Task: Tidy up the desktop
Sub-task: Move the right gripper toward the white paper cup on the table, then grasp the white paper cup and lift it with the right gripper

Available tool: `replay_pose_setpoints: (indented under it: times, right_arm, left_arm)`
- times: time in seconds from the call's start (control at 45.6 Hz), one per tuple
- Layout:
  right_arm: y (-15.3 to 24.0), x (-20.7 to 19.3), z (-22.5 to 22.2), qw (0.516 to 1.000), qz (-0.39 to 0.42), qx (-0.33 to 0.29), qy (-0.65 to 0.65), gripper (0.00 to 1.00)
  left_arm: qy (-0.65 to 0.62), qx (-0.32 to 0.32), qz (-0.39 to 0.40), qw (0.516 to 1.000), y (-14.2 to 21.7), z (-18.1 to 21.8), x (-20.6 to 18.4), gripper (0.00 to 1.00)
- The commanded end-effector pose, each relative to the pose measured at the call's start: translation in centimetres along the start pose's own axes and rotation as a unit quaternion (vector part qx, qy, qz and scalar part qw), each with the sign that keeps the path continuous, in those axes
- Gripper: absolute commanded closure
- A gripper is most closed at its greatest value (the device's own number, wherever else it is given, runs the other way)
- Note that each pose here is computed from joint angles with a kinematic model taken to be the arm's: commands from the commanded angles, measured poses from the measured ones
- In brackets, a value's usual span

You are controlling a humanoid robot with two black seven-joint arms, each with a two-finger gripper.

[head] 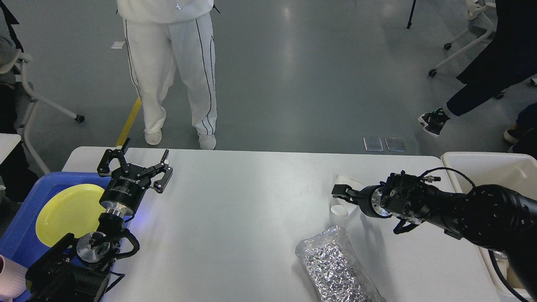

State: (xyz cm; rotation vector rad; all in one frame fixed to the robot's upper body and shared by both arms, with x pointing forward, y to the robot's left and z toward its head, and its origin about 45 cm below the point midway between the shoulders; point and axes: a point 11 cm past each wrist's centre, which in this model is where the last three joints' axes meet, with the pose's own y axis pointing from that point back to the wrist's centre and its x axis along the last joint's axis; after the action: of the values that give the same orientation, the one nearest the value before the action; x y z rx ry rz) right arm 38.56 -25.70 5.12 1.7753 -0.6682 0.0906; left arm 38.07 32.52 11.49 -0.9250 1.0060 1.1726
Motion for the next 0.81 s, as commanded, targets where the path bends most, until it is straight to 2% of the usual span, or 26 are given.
replay_pose_setpoints:
  times: [0.0, 0.438, 0.482, 0.526, 0.592, 0.613, 0.701, 0.767, 0.789]
  right_arm:
    - [-0.2, -0.3, 0.2, 1.000, 0.000, -0.001, -0.001, 0.00]
    - [-0.7, -1.5, -0.3, 1.000, -0.010, 0.005, -0.003, 0.00]
    - [-0.7, -1.4, -0.2, 1.000, -0.008, 0.005, -0.004, 0.05]
    - [-0.6, -1.3, -0.3, 1.000, -0.007, 0.008, -0.002, 0.17]
    - [-0.6, -1.3, -0.5, 1.000, -0.003, 0.021, 0.000, 0.55]
    - [-0.6, -1.1, -0.6, 1.000, 0.002, 0.023, 0.001, 0.62]
    - [-0.6, -0.9, -0.8, 1.000, 0.014, 0.027, 0.003, 0.69]
    - [-0.6, -0.9, -0.8, 0.999, 0.019, 0.028, 0.005, 0.89]
    - [-0.6, -0.8, -0.9, 0.999, 0.020, 0.027, 0.006, 0.93]
  left_arm:
    - [0.000, 0.000, 0.000, 1.000, 0.0, 0.0, 0.0, 0.04]
    - [0.000, 0.000, 0.000, 1.000, 0.0, 0.0, 0.0, 0.04]
    - [0.000, 0.000, 0.000, 1.000, 0.0, 0.0, 0.0, 0.04]
    - [0.000, 0.000, 0.000, 1.000, 0.0, 0.0, 0.0, 0.04]
    - [0.000, 0.000, 0.000, 1.000, 0.0, 0.0, 0.0, 0.04]
    - [0.000, 0.000, 0.000, 1.000, 0.0, 0.0, 0.0, 0.04]
    - [0.000, 0.000, 0.000, 1.000, 0.0, 0.0, 0.0, 0.04]
    - [0.000, 0.000, 0.000, 1.000, 0.0, 0.0, 0.0, 0.04]
    - [0.000, 0.000, 0.000, 1.000, 0.0, 0.0, 0.0, 0.04]
